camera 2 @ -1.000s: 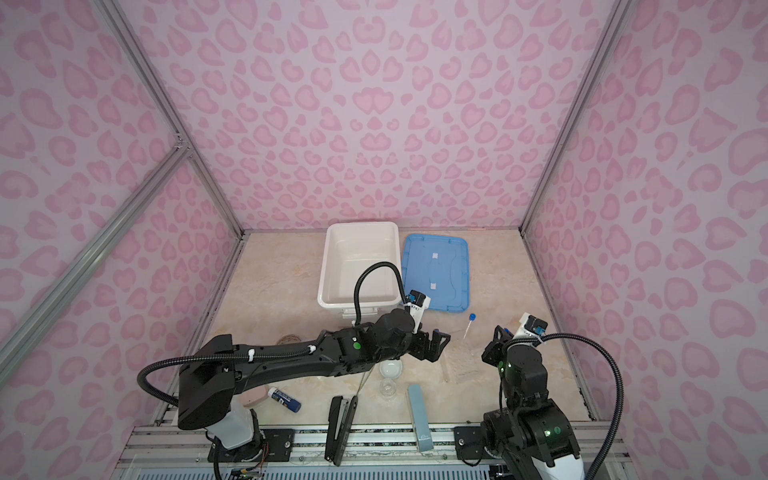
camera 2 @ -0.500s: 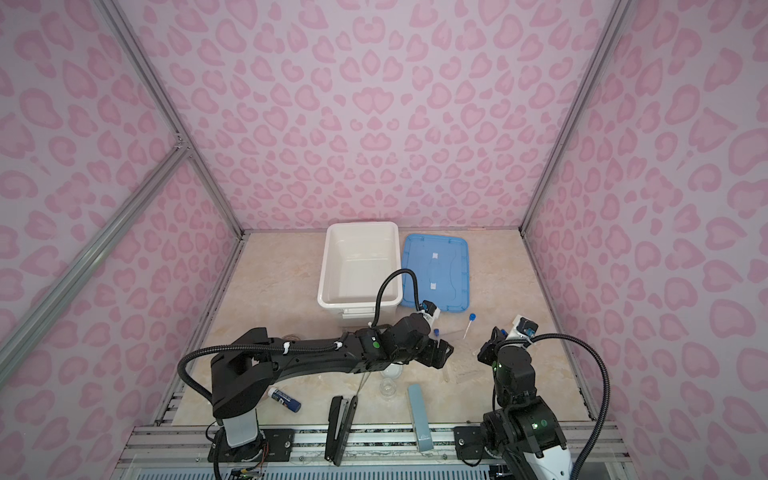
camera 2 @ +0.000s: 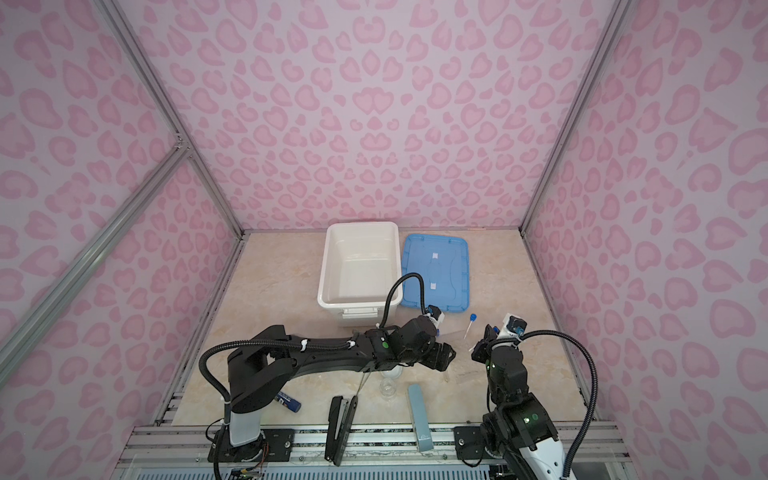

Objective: Organize the chemistry lab equipment
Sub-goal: 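Lower the tube with the right gripper onto the table beside the rack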

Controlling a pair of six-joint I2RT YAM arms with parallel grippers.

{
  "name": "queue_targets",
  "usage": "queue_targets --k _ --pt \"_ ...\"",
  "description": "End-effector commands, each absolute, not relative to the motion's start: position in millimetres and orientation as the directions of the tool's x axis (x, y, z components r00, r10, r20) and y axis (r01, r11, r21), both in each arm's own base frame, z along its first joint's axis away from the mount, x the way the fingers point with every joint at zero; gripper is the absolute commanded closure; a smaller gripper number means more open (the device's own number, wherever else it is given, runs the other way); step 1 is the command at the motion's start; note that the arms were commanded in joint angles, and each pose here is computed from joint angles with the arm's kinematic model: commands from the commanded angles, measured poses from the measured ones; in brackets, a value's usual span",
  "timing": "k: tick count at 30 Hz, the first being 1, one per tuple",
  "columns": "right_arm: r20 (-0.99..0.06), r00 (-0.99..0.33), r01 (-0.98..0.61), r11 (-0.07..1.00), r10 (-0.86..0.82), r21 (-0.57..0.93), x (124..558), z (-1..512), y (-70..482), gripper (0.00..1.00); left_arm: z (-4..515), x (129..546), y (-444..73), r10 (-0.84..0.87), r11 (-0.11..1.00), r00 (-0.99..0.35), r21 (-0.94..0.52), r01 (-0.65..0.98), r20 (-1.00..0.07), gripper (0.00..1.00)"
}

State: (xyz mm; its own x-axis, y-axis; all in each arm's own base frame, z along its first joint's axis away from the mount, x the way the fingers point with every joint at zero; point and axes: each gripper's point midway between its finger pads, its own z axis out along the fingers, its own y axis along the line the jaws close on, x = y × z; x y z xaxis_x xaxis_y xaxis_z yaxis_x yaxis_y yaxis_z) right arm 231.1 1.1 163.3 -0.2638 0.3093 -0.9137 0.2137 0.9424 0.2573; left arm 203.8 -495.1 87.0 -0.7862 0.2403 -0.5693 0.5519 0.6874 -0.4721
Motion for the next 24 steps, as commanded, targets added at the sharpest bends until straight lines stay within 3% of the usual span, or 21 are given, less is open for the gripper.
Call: queue_targets --k 1,10,24 --pt "-0.919 -0.237 0.226 0.938 0.314 0.262 234.2 165.3 0.7 0.89 80.5 207.4 -495.7 0.228 0.693 -0.811 -0.495 0.524 -0.539 0.17" --pt "-0.936 -0.256 0.244 0.953 0.240 0.178 238.3 157.2 10.3 0.88 75.5 210.8 -503.6 0.227 0.670 -0.824 -0.532 0.519 -0.519 0.24" --pt "-0.944 -0.289 0.224 0.970 0.160 0.096 261.8 153.0 34.7 0.87 68.3 229.5 -503.9 0.192 0.680 -0.846 -0.554 0.480 -0.498 0.25"
